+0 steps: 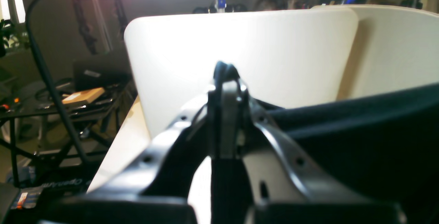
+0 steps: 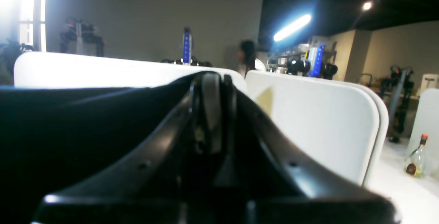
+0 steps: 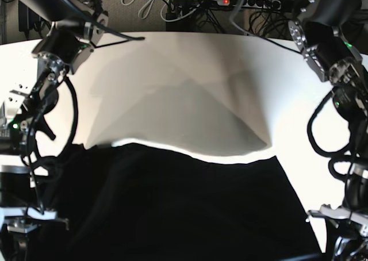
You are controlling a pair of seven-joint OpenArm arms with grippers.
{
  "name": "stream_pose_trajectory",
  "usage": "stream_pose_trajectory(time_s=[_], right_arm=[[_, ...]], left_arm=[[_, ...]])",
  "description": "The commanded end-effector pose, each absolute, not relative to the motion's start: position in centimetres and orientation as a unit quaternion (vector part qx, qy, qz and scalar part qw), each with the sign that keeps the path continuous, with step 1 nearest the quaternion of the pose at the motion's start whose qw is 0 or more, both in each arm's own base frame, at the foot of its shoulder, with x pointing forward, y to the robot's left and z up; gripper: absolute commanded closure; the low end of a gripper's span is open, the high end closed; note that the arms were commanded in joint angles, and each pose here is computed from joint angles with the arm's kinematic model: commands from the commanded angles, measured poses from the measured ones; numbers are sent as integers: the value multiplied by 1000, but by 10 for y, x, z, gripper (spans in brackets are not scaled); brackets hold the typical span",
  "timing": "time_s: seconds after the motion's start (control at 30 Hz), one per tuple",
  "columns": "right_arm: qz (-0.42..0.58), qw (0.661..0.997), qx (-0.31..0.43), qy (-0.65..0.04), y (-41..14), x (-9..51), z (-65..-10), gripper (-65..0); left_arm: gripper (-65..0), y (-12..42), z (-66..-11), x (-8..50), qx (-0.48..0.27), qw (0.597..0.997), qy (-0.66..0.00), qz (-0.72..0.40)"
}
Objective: Layout the t-shirt on the table in an organized manner, then fold the t-shirt properly
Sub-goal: 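Lift the shirt high with both grippers and shake it out, then lower the shirt flat onto the table with both grippers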
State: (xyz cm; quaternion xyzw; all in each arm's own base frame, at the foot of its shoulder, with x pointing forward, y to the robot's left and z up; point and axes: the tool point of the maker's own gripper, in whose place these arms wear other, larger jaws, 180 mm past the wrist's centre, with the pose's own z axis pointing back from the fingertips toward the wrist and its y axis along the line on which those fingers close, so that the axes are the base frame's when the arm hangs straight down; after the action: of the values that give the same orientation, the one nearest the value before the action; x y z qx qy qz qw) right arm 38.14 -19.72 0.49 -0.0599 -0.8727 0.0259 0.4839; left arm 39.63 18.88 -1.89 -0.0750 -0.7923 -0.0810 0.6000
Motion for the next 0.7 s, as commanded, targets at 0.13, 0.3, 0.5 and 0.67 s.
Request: stream_pose_trajectory(time_s=[0.13,0.3,0.5,0.67], right_arm=[[17,446,-50,-893,-193,373,26,0],[17,442,-53,-895,-194,372,28,0],[14,432,-60,-900,-199,365,24,0],[14,425,-60,-903,-200,359,16,0]], left_arm=[[-1,190,-5,391,-72,579,-808,-85],[-1,190,-5,391,-72,579,-808,-85],[-1,188,-6,391,-74,581,-806,-85],[-1,186,-15,391,-78,591,-799,-85]])
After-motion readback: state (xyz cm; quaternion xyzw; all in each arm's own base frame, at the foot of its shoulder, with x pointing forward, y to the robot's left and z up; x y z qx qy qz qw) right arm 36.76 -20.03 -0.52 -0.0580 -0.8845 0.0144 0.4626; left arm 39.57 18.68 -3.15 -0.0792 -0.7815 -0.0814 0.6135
